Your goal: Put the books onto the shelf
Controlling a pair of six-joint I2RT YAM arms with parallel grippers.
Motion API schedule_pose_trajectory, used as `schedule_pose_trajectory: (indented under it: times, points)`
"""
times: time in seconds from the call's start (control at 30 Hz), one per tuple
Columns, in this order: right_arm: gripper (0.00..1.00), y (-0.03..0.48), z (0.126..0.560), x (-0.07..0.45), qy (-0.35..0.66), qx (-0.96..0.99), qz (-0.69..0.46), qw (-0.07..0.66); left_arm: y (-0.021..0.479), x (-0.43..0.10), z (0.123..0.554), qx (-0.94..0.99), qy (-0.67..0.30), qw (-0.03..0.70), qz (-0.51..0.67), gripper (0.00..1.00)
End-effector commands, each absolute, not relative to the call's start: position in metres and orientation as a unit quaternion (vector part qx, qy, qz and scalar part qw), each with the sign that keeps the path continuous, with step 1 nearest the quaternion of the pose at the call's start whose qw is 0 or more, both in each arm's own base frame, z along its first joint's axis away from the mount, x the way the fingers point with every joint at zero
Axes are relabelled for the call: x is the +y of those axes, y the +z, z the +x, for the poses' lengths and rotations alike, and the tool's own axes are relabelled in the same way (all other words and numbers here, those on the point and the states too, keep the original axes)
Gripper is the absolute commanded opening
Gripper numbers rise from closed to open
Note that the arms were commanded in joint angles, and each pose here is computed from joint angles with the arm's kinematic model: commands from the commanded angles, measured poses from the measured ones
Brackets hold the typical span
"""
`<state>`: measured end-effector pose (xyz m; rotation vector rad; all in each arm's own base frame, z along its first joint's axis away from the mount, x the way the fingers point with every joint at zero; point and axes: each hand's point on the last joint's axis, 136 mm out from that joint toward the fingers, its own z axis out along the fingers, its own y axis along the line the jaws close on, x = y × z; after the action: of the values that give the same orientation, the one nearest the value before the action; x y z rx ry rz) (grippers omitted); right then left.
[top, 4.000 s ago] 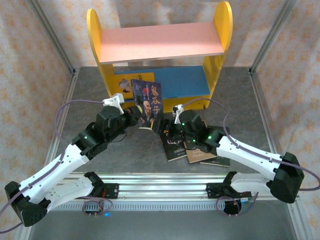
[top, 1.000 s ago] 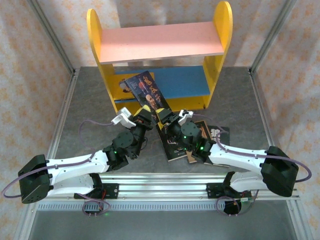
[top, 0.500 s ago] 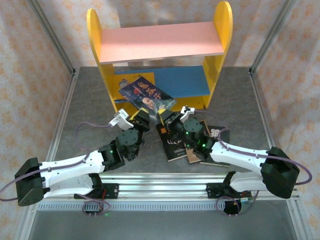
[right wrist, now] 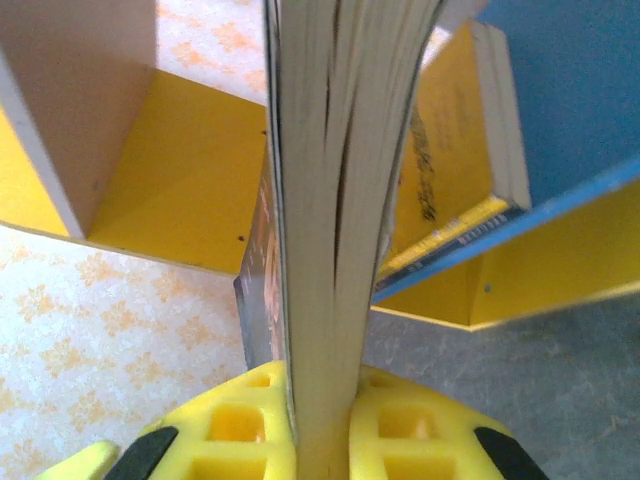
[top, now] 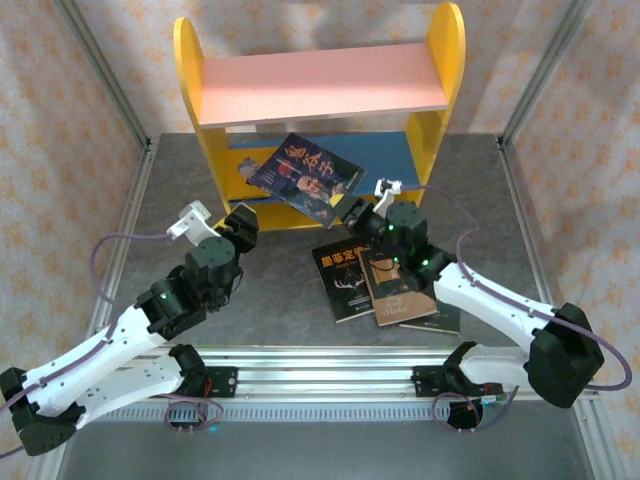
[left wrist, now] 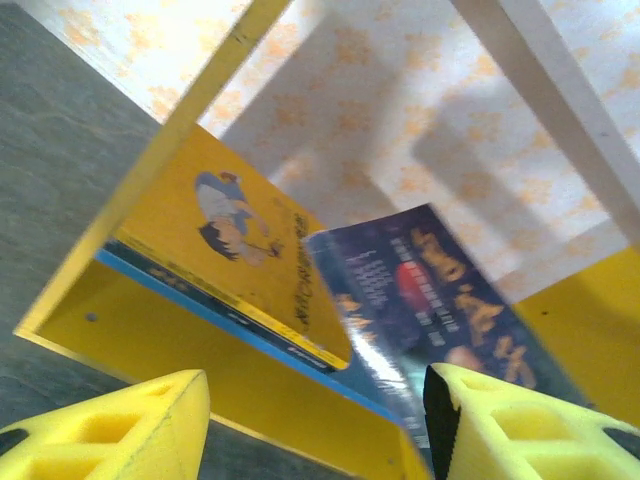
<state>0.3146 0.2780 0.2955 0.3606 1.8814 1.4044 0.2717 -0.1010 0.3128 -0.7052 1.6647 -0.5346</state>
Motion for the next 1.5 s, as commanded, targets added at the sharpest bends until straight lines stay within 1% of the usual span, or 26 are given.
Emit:
schedule_pose_trajectory:
  times: [0.0, 0.17, 0.3, 0.5, 0.97, 1.47]
  points:
    - [0.04, 0.345, 0.309, 0.284, 0.556, 0.727, 0.035, 0.402, 0.287, -0.097, 0.266, 0.787, -0.185, 0.534, -0.249, 0.58]
    - [0.04, 0.338, 0.321, 0.287, 0.511, 0.765, -0.028, 0.39, 0.283, -0.093, 0.274, 0.821, -0.172, 0.498, -0.221, 0.58]
    - [0.04, 0.329, 0.334, 0.287, 0.5, 0.781, -0.06, 0.37, 0.289, -0.091, 0.285, 0.834, -0.175, 0.483, -0.203, 0.59]
    - [0.03, 0.323, 0.352, 0.292, 0.49, 0.788, -0.093, 0.36, 0.293, -0.085, 0.302, 0.849, -0.163, 0.465, -0.19, 0.59]
    - [0.04, 0.306, 0.397, 0.326, 0.508, 0.783, -0.129, 0.336, 0.287, -0.083, 0.334, 0.866, -0.151, 0.442, -0.179, 0.59]
    - [0.05, 0.288, 0.432, 0.345, 0.514, 0.778, -0.153, 0.329, 0.282, -0.097, 0.354, 0.861, -0.179, 0.441, -0.178, 0.58]
